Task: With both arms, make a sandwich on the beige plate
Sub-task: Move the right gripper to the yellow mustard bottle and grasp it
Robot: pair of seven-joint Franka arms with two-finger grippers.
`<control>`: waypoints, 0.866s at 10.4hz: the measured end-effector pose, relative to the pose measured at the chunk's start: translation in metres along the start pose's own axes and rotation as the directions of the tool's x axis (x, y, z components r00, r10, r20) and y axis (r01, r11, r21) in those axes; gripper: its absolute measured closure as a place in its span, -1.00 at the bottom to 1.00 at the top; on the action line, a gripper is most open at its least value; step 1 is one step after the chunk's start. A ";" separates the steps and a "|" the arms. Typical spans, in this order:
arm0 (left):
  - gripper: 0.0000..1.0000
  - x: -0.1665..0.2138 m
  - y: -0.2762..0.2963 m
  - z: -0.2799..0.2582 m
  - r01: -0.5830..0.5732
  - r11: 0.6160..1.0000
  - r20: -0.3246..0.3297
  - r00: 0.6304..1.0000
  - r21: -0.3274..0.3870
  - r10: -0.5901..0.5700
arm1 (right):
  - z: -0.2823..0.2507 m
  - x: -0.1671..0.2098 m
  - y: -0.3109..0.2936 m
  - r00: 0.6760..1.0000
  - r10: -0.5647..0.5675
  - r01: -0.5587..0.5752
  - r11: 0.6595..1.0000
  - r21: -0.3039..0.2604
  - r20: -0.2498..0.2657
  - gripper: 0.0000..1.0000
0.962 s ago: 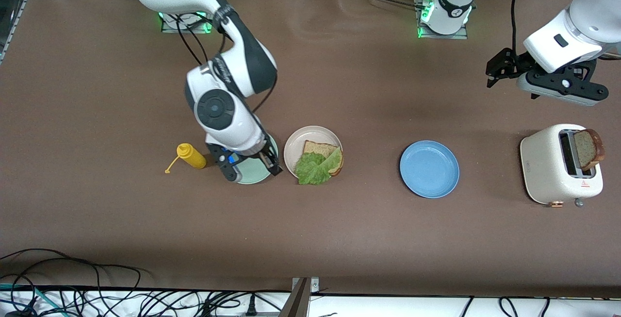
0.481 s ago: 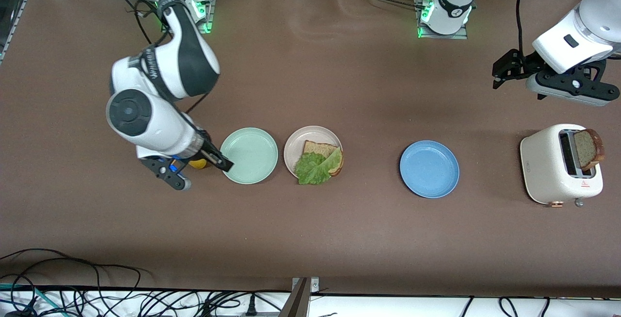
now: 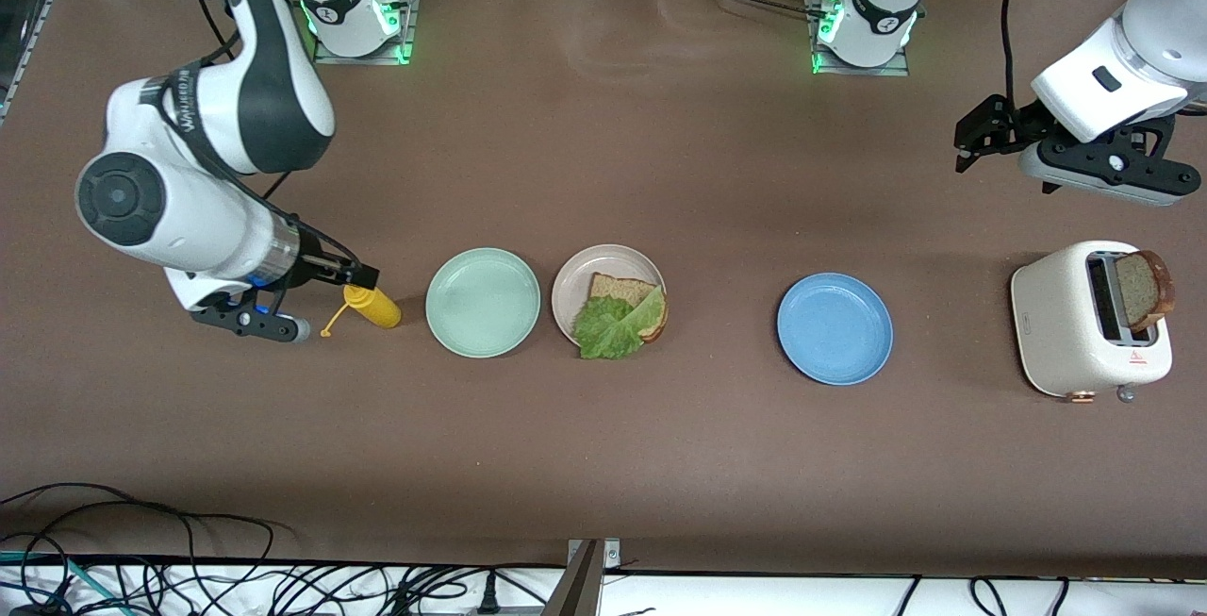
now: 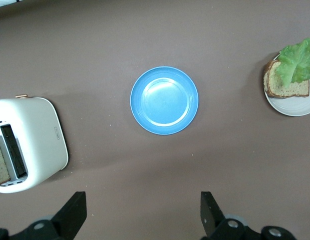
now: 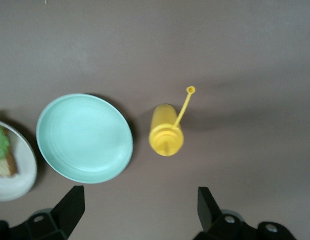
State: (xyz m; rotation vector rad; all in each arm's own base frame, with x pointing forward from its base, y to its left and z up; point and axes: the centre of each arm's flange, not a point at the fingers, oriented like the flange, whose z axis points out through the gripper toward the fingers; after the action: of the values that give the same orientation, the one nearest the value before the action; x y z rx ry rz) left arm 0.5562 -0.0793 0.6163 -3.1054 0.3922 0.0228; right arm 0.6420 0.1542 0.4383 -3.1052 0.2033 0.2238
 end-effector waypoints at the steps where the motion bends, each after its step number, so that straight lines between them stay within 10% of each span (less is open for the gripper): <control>1: -1.00 -0.002 -0.004 0.002 0.007 1.000 0.018 1.000 -0.002 -0.007 | 0.002 -0.001 0.015 0.996 -0.086 0.086 0.996 0.001 -0.003 -1.00; 4: -1.00 -0.012 -0.043 0.013 0.078 0.997 0.084 0.993 -0.011 -0.077 | 0.015 -0.008 0.042 0.947 -0.313 0.314 0.949 0.003 -0.073 -1.00; 9: -1.00 -0.008 -0.137 0.080 0.194 0.978 0.212 0.955 0.083 -0.207 | 0.059 -0.038 0.090 0.769 -0.592 0.591 0.802 -0.086 -0.241 -1.00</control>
State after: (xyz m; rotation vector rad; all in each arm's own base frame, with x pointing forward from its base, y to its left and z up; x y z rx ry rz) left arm 0.5815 0.0564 0.5374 -3.0201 0.0695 0.3414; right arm 0.5844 0.0717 0.3843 -2.9923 -0.7764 -0.1981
